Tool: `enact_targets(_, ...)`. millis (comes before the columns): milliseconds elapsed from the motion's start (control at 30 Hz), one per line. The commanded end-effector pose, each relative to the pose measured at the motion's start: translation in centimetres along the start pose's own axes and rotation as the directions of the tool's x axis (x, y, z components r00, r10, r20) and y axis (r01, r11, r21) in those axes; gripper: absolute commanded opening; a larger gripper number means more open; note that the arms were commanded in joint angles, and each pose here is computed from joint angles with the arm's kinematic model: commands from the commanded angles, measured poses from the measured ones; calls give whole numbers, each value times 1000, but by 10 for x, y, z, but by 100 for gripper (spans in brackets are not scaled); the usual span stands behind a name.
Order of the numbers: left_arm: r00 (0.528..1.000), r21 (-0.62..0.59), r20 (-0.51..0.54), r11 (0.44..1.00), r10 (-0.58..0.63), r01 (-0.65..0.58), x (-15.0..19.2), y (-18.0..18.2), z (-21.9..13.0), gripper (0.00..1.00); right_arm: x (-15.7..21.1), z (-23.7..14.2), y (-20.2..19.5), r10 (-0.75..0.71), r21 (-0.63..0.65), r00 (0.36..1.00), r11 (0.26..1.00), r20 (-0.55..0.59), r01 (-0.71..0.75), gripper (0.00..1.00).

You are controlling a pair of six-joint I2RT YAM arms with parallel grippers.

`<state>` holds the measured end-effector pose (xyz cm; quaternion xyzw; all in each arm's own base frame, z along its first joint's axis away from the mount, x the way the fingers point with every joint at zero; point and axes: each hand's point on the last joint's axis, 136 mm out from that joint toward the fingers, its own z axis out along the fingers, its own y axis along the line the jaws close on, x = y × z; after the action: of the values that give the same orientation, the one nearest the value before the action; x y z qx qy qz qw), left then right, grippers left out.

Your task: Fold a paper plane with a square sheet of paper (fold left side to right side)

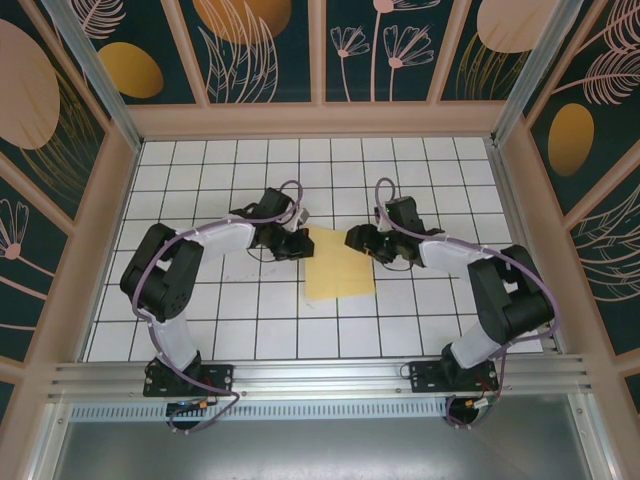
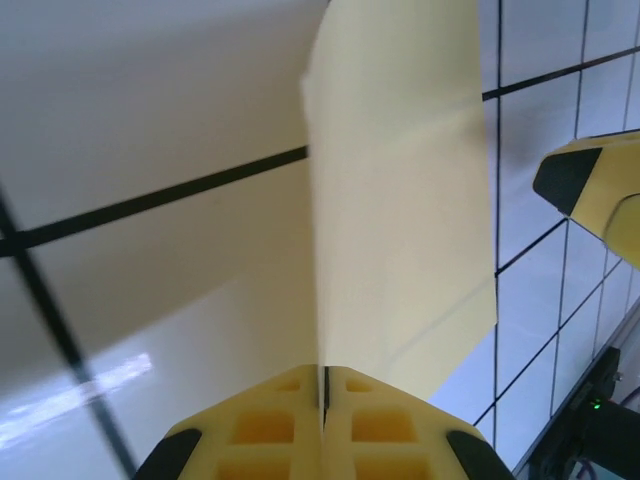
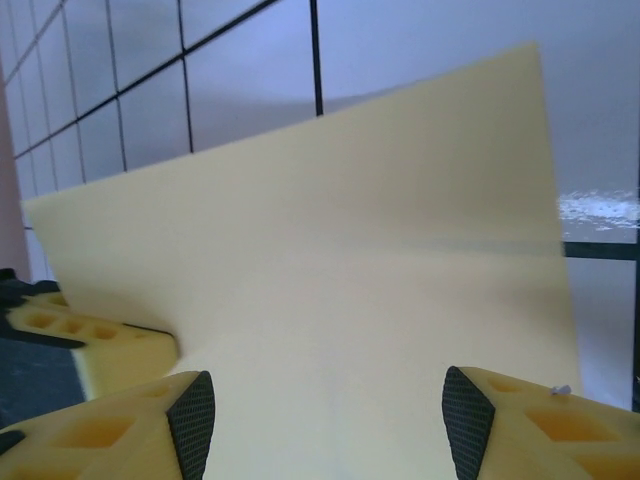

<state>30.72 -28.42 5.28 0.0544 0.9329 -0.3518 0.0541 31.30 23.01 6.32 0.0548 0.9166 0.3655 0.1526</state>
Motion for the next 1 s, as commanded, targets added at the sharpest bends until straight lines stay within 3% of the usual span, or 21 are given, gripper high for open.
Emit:
enact_targets(0, 999, -10, -12, 999, 39, -39, 0, -1, -13, 0, 4, 10, -1, -2, 10, 999, 1000, -44, 2, 65)
enact_targets(200, 999, 4, -13, 999, 40, -40, -4, -2, -9, 0, 18, 26, -18, 34, 75, 994, 997, -107, -26, 65)
enact_targets(433, 999, 162, 37, 987, 20, -25, -19, -39, -18, 34, 30, 30, -39, 80, 160, 987, 985, -137, -58, 64)
enact_targets(567, 999, 283, 42, 959, 3, -15, -24, -65, -23, 46, 33, 32, -43, 94, 167, 985, 984, -142, -70, 64)
enact_targets(967, 999, 334, -31, 943, 26, -14, -14, -84, 12, 61, 32, 30, -39, 115, 115, 986, 988, -120, -101, 64)
